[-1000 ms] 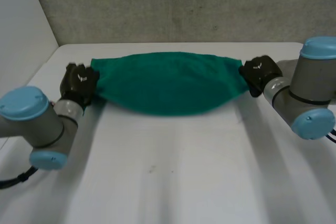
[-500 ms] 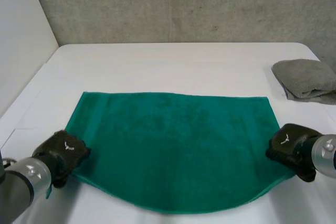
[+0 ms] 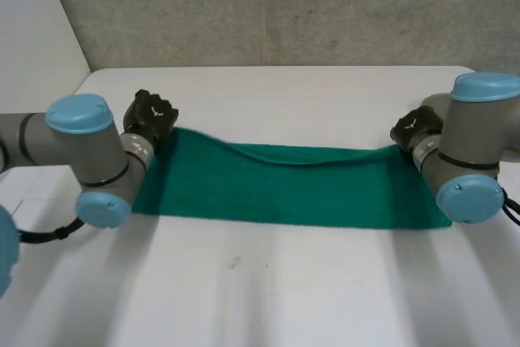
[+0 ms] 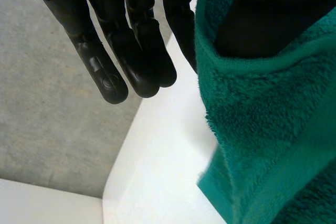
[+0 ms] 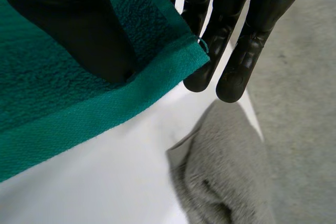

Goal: Fold the laundry.

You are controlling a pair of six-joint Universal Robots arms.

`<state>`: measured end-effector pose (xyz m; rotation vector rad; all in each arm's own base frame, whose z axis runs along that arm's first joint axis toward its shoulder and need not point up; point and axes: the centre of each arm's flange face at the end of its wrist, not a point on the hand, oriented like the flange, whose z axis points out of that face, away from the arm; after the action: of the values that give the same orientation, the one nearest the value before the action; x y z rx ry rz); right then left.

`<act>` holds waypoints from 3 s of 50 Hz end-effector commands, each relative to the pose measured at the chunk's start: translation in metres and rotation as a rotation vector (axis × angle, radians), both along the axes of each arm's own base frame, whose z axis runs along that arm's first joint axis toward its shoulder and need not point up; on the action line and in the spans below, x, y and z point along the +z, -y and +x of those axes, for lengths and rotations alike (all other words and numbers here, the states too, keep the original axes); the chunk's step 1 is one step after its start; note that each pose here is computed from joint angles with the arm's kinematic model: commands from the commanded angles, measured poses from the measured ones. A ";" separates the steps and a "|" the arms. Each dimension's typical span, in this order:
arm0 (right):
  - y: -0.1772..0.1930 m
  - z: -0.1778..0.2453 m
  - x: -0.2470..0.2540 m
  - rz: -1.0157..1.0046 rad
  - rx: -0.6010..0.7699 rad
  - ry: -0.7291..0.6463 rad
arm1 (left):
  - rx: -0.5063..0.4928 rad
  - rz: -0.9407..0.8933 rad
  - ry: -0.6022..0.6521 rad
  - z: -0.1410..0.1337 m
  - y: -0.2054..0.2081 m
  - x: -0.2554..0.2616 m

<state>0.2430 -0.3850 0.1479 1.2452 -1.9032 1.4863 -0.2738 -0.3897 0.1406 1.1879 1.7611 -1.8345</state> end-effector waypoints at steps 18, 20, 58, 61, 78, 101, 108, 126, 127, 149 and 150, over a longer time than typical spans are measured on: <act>0.028 -0.007 0.043 -0.170 -0.173 0.159 | -0.031 -0.208 -0.075 -0.021 0.007 0.004; 0.017 -0.010 0.066 -0.186 -0.172 0.237 | -0.029 -0.213 -0.084 -0.018 0.002 0.011; -0.062 -0.079 -0.024 0.207 -0.047 0.449 | 0.054 0.123 -0.270 0.052 -0.082 0.016; -0.058 -0.079 -0.027 0.200 -0.045 0.452 | 0.048 0.127 -0.269 0.050 -0.084 0.015; -0.036 -0.142 0.004 0.049 -0.213 0.434 | 0.050 0.113 -0.277 0.050 -0.088 0.022; -0.118 0.113 0.088 -0.253 0.635 0.343 | 0.053 0.087 -0.284 0.053 -0.090 0.032; -0.173 0.190 0.031 -0.148 0.883 0.328 | 0.048 0.091 -0.283 0.051 -0.092 0.031; -0.125 0.078 0.018 0.272 0.243 0.479 | -0.107 0.080 -0.286 -0.002 -0.106 0.031; -0.126 0.072 0.015 0.293 0.239 0.480 | -0.116 0.081 -0.286 -0.005 -0.107 0.030; -0.097 0.094 0.050 0.092 0.283 0.553 | -0.098 0.048 -0.306 -0.005 -0.114 0.046; -0.105 0.108 0.054 0.086 0.328 0.561 | -0.073 0.039 -0.321 0.000 -0.110 0.051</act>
<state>0.2809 -0.2999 0.1515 1.1588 -2.4013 1.8270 -0.2890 -0.2721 0.1715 1.1571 1.9685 -2.1179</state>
